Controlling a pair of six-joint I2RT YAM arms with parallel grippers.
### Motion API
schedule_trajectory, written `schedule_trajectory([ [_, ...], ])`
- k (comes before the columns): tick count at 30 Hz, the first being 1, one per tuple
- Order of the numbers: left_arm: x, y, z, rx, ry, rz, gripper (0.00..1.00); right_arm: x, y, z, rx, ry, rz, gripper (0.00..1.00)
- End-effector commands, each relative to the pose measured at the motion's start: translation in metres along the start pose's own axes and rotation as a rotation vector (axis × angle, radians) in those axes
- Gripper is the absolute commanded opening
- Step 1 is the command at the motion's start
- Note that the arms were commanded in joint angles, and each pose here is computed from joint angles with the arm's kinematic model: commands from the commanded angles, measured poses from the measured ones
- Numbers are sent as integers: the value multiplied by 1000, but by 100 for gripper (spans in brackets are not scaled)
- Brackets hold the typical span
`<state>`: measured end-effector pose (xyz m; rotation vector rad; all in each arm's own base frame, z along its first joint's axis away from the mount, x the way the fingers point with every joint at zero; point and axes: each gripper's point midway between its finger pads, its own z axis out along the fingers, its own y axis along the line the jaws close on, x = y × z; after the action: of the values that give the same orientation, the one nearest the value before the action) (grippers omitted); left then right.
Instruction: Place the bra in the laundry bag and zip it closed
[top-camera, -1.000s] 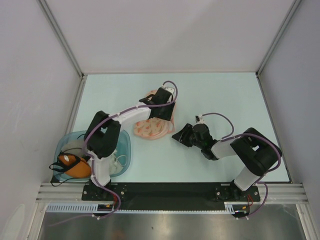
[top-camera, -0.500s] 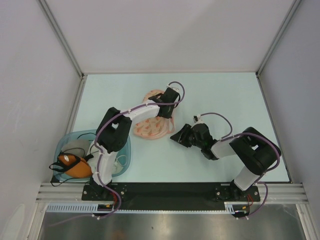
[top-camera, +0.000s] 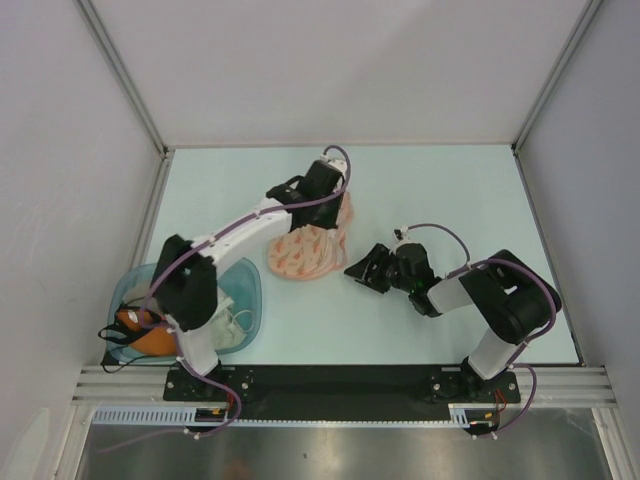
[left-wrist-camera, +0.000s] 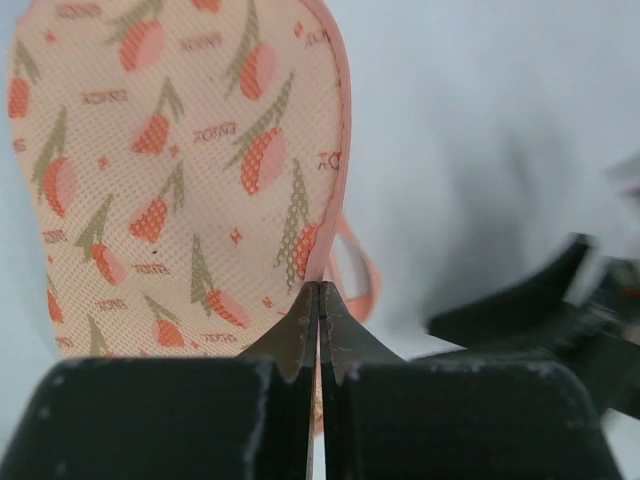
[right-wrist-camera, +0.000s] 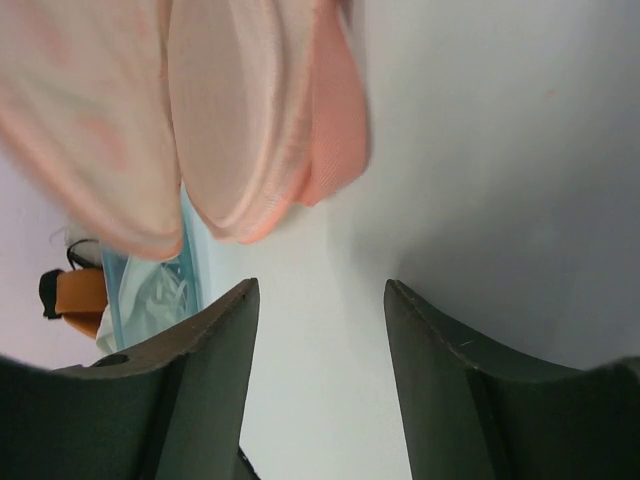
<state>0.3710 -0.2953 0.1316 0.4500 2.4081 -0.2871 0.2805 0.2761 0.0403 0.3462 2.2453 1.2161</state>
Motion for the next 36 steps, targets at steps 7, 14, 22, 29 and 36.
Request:
schedule_trajectory([
  [7,-37,-48,-127,362,-208,-130,0,8,16,-1,-46,-27,-47,70],
  [14,-34,-60,-156,477,-240,-167,0,-2,-2,-5,30,-138,-8,47],
  [22,-25,-15,-141,422,-231,-226,0,-24,-41,-47,246,-286,-54,0],
  [29,-26,96,-104,80,-178,-271,20,-66,-31,-100,343,-483,-167,0],
  [36,-10,157,-160,-292,-282,-365,82,-58,-26,-96,361,-354,-250,17],
])
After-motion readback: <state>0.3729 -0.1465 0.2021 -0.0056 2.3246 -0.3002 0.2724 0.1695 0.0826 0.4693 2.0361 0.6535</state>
